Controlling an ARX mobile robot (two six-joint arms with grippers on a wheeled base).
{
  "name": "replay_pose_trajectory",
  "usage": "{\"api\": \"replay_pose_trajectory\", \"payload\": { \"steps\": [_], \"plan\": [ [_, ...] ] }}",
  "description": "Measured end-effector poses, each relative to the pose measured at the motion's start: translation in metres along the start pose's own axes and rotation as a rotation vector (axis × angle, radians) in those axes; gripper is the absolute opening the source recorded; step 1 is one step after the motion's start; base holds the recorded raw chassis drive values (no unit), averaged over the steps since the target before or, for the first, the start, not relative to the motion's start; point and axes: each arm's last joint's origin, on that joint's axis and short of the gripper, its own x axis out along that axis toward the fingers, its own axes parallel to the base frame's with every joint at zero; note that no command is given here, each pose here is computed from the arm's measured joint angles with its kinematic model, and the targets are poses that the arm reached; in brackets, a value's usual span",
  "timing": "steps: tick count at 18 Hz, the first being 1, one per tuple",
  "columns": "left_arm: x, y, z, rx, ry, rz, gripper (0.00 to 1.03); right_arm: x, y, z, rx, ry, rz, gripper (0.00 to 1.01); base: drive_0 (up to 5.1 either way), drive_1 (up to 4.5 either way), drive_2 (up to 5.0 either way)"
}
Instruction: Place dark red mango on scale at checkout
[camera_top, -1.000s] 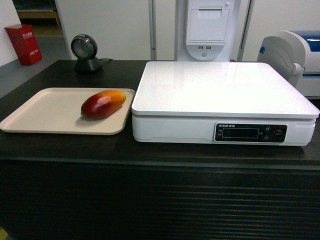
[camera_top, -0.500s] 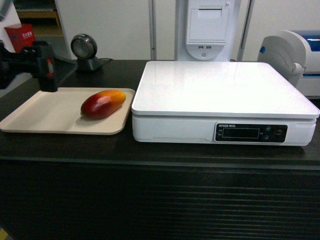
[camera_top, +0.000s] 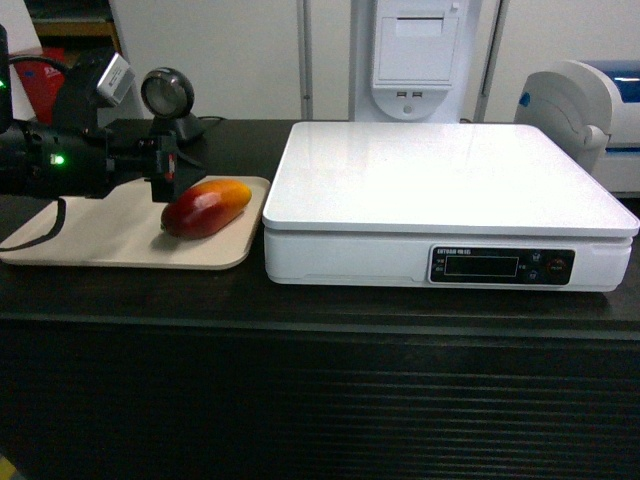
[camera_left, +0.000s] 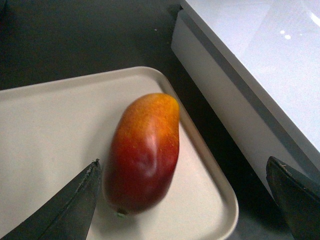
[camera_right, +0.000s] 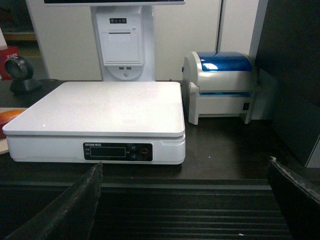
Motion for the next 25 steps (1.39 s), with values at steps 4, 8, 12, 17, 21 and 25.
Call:
{"api": "replay_pose_trajectory", "payload": {
  "steps": [4, 8, 12, 17, 21, 25],
  "plan": [
    [0.015, 0.008, 0.006, 0.000, 0.001, -0.012, 0.98, 0.000, 0.000, 0.000, 0.000, 0.000, 0.000, 0.98, 0.0, 0.00, 0.0],
    [0.038, 0.019, 0.005, -0.018, 0.033, -0.032, 0.98, 0.000, 0.000, 0.000, 0.000, 0.000, 0.000, 0.98, 0.0, 0.00, 0.0],
    [0.055, 0.025, 0.006, -0.023, 0.046, -0.036, 0.98, 0.000, 0.000, 0.000, 0.000, 0.000, 0.000, 0.98, 0.0, 0.00, 0.0],
    [0.067, 0.036, 0.007, -0.035, 0.058, -0.038, 0.98, 0.000, 0.000, 0.000, 0.000, 0.000, 0.000, 0.98, 0.0, 0.00, 0.0],
    [0.080, 0.045, -0.017, -0.051, 0.105, -0.068, 0.98, 0.000, 0.000, 0.000, 0.000, 0.000, 0.000, 0.98, 0.0, 0.00, 0.0],
    [0.081, 0.044, -0.028, -0.031, 0.127, -0.075, 0.87, 0.000, 0.000, 0.000, 0.000, 0.000, 0.000, 0.98, 0.0, 0.00, 0.0]
  ]
}}
